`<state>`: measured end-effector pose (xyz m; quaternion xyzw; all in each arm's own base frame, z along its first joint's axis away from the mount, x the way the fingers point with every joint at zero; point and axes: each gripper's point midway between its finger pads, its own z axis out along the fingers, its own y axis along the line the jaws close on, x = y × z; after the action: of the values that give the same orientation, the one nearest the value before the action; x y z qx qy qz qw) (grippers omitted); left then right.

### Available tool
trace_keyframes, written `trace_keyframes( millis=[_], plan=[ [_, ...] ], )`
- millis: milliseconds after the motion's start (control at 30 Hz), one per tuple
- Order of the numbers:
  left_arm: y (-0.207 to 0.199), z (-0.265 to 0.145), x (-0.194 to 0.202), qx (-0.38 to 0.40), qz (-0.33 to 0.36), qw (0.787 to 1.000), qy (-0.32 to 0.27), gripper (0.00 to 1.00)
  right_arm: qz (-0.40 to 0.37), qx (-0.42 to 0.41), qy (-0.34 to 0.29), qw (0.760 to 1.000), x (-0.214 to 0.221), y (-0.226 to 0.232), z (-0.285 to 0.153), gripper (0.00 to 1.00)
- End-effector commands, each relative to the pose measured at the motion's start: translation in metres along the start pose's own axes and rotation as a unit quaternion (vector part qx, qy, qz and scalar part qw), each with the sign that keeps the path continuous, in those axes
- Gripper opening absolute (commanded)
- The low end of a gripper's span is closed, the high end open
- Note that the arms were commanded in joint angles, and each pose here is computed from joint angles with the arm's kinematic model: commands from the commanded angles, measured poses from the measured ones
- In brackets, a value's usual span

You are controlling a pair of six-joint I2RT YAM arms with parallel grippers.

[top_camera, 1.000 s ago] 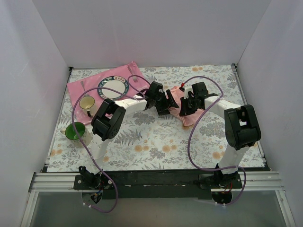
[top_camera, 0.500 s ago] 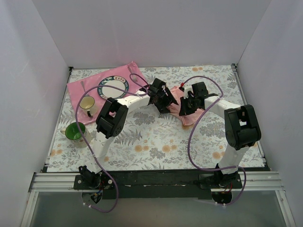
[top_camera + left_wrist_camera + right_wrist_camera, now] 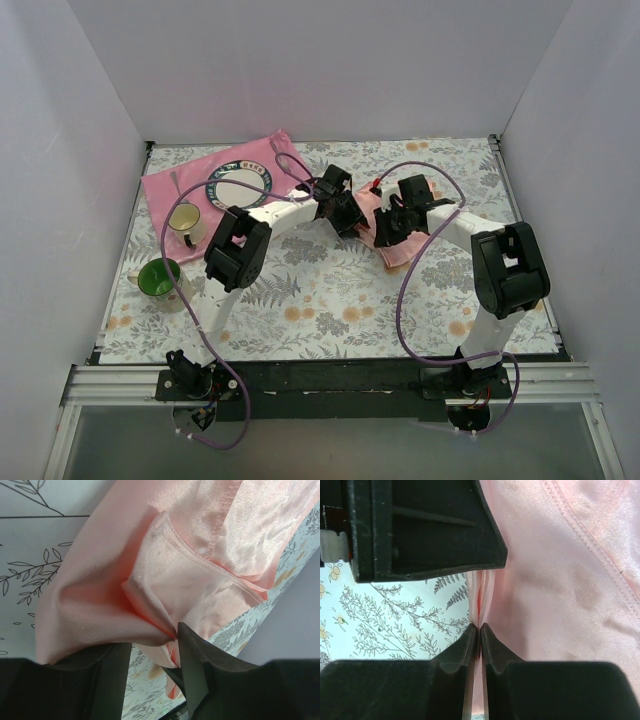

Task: Fold the napkin, place the utensils inside, and roll it up
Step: Roll the napkin with the utensil

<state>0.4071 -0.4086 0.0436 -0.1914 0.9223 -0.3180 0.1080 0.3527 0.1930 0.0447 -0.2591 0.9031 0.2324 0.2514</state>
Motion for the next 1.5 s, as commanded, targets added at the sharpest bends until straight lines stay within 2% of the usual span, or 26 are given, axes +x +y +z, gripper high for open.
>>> trace_keyframes(
  millis=[0, 100, 167, 367, 600, 700, 733, 833, 1133, 1467],
  plan=[
    [-0.012, -0.011, -0.008, 0.001, 0.022, 1.000, -0.017, 0.38, -0.031, 0.002, -0.023, 0.999, -0.017, 0.008, -0.011, 0.15],
    [-0.014, -0.011, -0.010, 0.002, 0.027, 0.999, -0.021, 0.29, -0.031, 0.002, -0.023, 0.999, -0.016, 0.008, -0.013, 0.17],
    [-0.016, -0.012, -0.009, 0.006, 0.028, 0.999, -0.017, 0.22, -0.029, -0.001, -0.026, 0.999, -0.018, 0.010, -0.014, 0.23],
    [-0.014, -0.016, -0.007, 0.004, 0.033, 0.999, -0.016, 0.18, 0.006, -0.011, -0.037, 0.999, -0.036, 0.016, -0.027, 0.37],
    [-0.016, -0.018, -0.004, 0.010, 0.032, 0.999, -0.009, 0.17, 0.044, 0.014, -0.063, 0.997, -0.059, -0.008, -0.043, 0.41],
    [-0.021, -0.021, -0.005, 0.017, 0.034, 0.999, -0.011, 0.16, 0.050, 0.016, -0.058, 0.997, -0.063, -0.017, -0.034, 0.35],
    [-0.022, -0.023, -0.005, 0.019, 0.034, 0.999, -0.012, 0.15, 0.052, 0.018, -0.054, 0.997, -0.062, -0.019, -0.030, 0.27],
    [-0.025, -0.025, -0.005, 0.023, 0.033, 0.999, -0.013, 0.15, 0.059, 0.024, -0.039, 0.997, -0.058, -0.029, -0.015, 0.18],
    [-0.029, -0.027, -0.003, 0.032, 0.031, 0.999, -0.010, 0.13, 0.070, 0.044, -0.027, 0.996, -0.047, -0.043, 0.003, 0.13],
    [-0.036, -0.032, -0.003, 0.043, 0.034, 0.998, -0.012, 0.12, 0.078, 0.024, -0.010, 0.997, -0.028, -0.040, 0.017, 0.11]
  ],
)
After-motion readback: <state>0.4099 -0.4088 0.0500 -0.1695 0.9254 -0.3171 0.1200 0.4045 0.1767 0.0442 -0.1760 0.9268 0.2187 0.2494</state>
